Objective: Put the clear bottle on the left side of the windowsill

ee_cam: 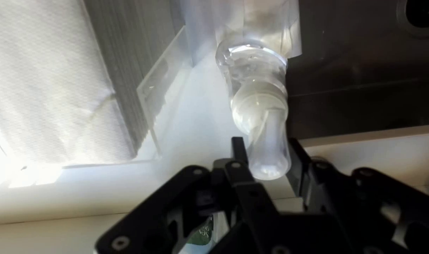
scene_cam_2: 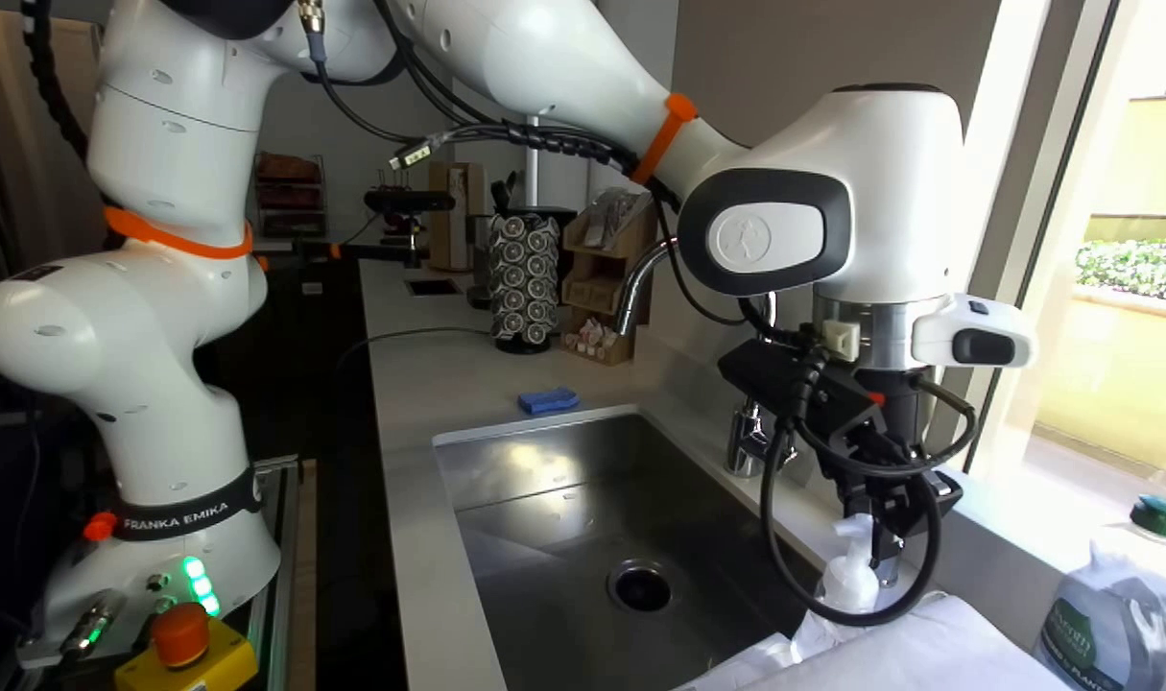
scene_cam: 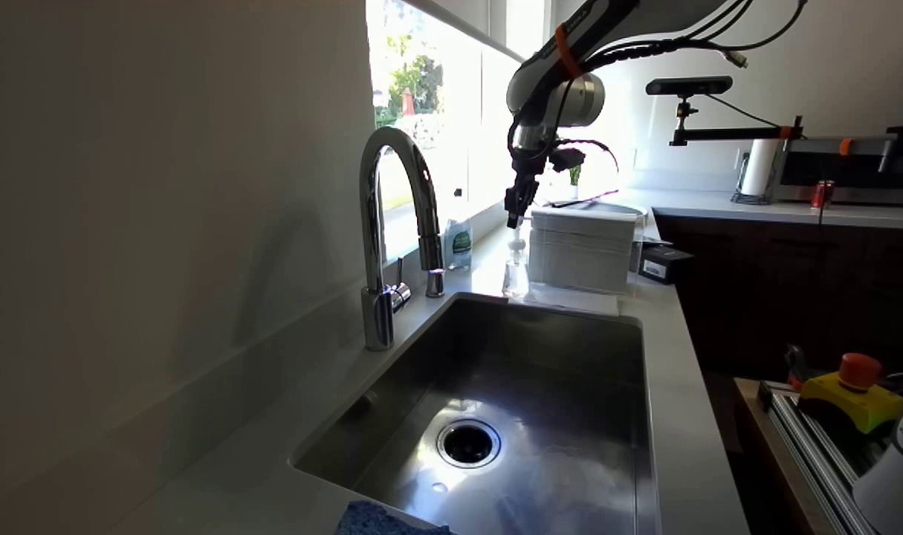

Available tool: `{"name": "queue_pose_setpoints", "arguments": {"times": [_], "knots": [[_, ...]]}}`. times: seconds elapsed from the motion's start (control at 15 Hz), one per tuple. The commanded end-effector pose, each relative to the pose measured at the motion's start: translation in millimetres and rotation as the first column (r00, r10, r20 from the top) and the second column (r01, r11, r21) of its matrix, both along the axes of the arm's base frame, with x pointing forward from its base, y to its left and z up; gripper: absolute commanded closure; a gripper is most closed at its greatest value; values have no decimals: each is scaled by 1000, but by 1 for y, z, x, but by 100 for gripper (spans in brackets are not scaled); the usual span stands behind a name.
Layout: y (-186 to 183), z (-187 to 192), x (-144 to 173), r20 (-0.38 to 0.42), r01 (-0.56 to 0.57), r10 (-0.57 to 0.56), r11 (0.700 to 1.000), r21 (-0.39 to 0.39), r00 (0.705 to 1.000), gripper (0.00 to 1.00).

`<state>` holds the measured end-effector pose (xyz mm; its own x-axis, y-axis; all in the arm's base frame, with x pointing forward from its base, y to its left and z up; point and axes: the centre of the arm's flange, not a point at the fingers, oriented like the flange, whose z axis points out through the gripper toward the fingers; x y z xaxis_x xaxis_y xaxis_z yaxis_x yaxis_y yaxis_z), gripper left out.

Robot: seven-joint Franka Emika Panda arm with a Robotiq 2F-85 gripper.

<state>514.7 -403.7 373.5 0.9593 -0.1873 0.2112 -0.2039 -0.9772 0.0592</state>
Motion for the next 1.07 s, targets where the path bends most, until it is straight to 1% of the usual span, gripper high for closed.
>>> {"name": "queue_pose_setpoints", "arguments": {"times": [0.0, 0.07, 0.27, 0.47, 0.67, 1.0], "knots": [[-5, -4, 4, 0, -7, 7, 1000, 25, 1000, 94], [-6, -4, 4, 0, -5, 5, 1000, 25, 1000, 92], [-7, -1, 3, 0, 2, -2, 1000, 22, 1000, 92], [-6, 10, 1, 4, 9, -9, 1000, 10, 1000, 92], [-8, 29, 4, 18, 13, -13, 1000, -12, 1000, 92], [-10, 66, 24, 48, 13, -10, 998, -54, 999, 92]]}}
